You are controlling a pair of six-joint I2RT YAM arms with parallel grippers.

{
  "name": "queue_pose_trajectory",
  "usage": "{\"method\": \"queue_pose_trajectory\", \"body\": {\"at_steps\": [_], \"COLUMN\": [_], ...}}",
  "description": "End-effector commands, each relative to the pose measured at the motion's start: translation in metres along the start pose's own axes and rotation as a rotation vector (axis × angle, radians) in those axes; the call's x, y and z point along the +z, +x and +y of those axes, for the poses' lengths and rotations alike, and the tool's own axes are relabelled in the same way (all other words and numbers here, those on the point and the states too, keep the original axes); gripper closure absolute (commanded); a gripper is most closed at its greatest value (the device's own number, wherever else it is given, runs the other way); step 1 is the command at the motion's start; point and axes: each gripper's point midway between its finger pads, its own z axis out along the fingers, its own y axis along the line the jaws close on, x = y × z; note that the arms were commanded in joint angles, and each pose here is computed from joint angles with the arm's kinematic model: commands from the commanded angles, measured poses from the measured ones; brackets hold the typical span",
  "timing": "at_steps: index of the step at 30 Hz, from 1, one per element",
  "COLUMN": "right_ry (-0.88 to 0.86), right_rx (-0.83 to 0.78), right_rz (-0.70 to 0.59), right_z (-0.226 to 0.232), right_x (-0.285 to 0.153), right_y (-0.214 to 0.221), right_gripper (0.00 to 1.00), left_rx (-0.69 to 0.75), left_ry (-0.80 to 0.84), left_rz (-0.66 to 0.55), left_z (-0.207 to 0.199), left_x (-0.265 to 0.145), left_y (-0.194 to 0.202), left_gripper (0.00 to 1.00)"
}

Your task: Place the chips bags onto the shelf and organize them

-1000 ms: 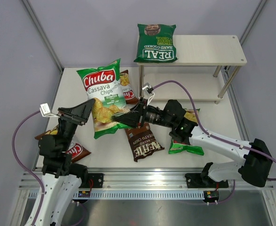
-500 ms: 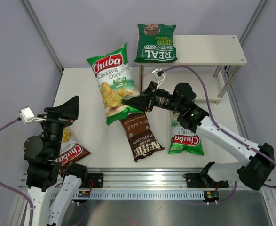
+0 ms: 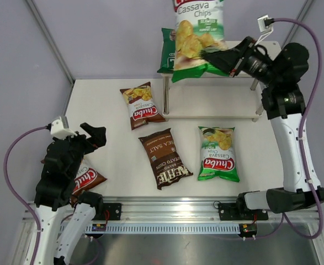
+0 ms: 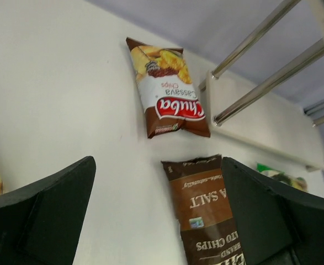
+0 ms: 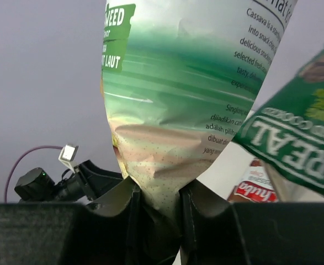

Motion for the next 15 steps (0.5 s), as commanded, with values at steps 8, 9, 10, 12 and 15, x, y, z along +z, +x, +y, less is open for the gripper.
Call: {"method": "queue_pose_trajectory", "body": {"at_steps": [8,9,10,12,15], "right_ry": [0.088,0.083,0.082,0.061,0.048], "right_rx": [0.203,0.219,0.238,0.258,0.297], "right_rz": [-0.041,-0.024,-0.015,0.038,0.087], "right_z": [-0.101,-0.111,-0.115,-0.129,-0.150], "right_x": [-0.086,-0.089,-0.091,-0.092,-0.092], "right_y": [-0.069,-0.070,-0.071,-0.070,-0.064], "right_gripper": [0.96,0.96,0.96,0.96,0.96], "left_rx": [0.209,0.211,0.211,0.219,0.227], "left_ry": [0.060,0.073,0.087,0.105,0.121], "left_rz": [0.158,0.154,0.149,0.158,0.170], "left_z": [0.009,0.007,0.004,0.001,-0.001], "left_x": [0.008,0.007,0.007,0.005,0.004], "left_y": [0.045,0.044,0.043,0.046,0.050], "left_gripper": [0.01,0.01,0.01,0.01,0.01]}}
